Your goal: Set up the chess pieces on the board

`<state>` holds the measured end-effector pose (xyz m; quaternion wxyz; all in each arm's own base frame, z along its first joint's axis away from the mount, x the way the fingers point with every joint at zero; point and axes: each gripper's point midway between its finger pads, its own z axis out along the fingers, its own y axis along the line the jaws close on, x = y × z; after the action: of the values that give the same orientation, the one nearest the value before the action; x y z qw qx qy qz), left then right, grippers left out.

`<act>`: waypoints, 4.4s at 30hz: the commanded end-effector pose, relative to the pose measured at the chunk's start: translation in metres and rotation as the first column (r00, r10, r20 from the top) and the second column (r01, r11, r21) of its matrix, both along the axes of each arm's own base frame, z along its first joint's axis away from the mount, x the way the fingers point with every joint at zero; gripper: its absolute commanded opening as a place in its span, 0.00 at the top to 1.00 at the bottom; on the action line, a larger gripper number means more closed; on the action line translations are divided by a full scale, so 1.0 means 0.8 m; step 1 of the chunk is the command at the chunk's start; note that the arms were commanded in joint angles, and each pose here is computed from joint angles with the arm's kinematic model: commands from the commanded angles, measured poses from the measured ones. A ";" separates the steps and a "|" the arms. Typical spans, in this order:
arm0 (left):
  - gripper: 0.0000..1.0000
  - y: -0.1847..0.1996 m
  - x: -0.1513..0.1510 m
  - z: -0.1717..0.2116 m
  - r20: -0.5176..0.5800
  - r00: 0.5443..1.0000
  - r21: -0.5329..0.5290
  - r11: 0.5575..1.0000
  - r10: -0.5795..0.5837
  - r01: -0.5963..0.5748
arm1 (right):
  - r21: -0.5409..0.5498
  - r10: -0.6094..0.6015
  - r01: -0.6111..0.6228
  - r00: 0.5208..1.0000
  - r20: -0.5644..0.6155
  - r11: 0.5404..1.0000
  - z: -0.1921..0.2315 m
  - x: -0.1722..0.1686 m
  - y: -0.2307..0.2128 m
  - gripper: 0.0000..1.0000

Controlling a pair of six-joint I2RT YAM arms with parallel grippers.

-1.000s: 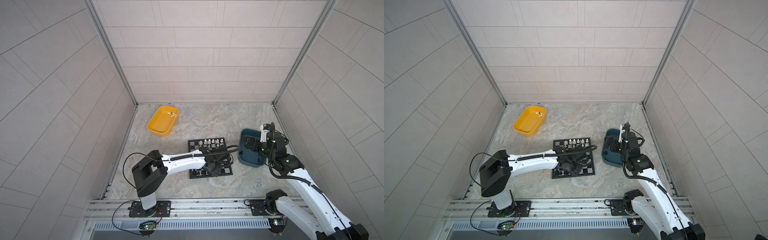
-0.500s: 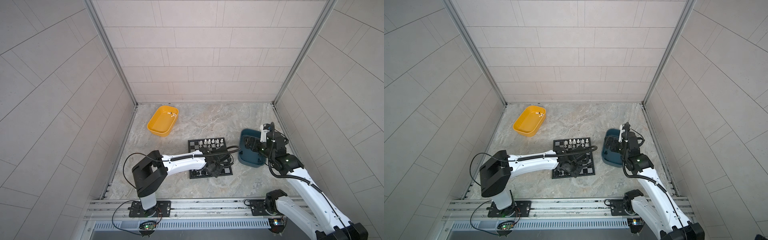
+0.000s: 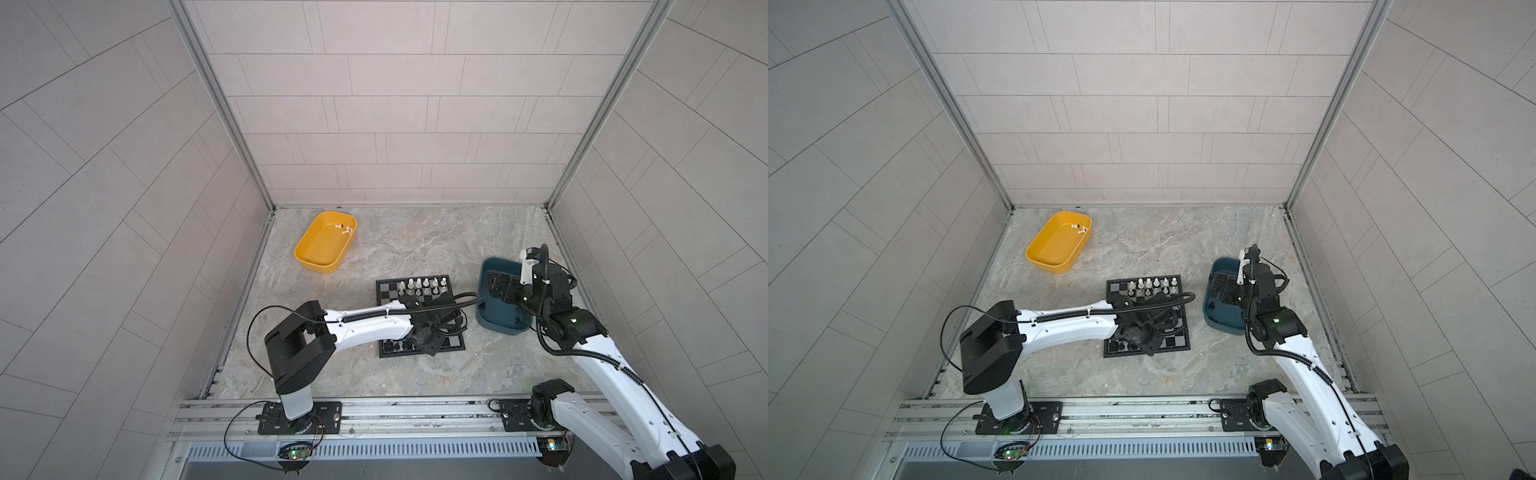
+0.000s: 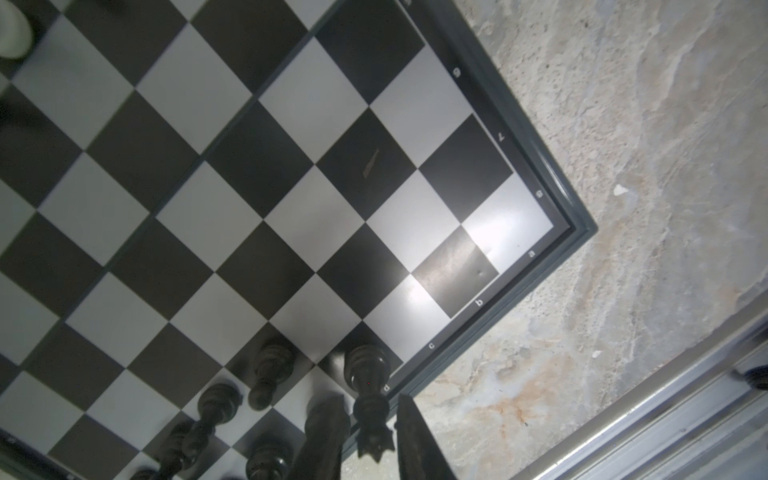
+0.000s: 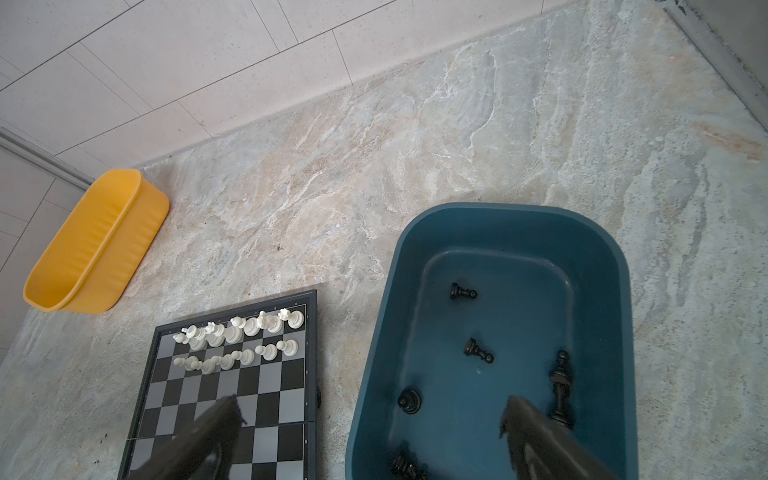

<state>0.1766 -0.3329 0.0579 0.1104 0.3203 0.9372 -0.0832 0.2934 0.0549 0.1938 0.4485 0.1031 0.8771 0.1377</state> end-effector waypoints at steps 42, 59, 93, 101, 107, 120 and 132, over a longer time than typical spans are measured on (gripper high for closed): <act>0.61 0.036 -0.017 0.008 0.004 1.000 0.028 1.000 0.011 -0.011 | -0.002 0.031 -0.031 0.999 0.012 1.000 0.011 -0.003 0.004 0.02; 0.70 0.036 -0.006 -0.007 0.009 0.999 0.070 0.997 0.037 -0.037 | -0.023 0.029 -0.029 1.000 0.010 0.999 0.009 -0.003 0.001 0.02; 0.70 0.031 0.007 -0.009 0.002 0.997 0.046 0.996 0.072 -0.072 | -0.022 0.027 -0.027 1.000 0.011 0.999 0.009 0.000 0.001 0.01; 0.47 0.040 0.008 0.030 0.048 0.996 0.001 0.997 0.076 -0.076 | -0.028 -0.014 0.014 1.000 0.002 0.999 0.013 0.004 -0.006 0.01; 0.34 0.034 0.008 0.090 0.101 0.993 -0.113 0.992 0.057 -0.046 | -0.122 -0.127 0.116 0.988 -0.091 0.986 -0.003 0.012 -0.035 0.04; 0.07 0.049 0.088 0.223 0.168 0.963 -0.505 0.857 0.212 -0.101 | -0.246 -0.268 0.177 0.870 -0.414 0.953 -0.111 0.075 -0.081 0.30; 0.07 0.066 0.091 0.208 0.155 0.967 -0.500 0.860 0.203 -0.101 | -0.151 -0.198 0.133 0.773 -0.603 0.980 -0.166 0.039 -0.057 0.40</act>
<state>0.2527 -0.2797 0.2199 0.2837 0.2023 0.8979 -0.2691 0.3395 0.0056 0.0681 0.1860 0.1783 0.9662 0.0006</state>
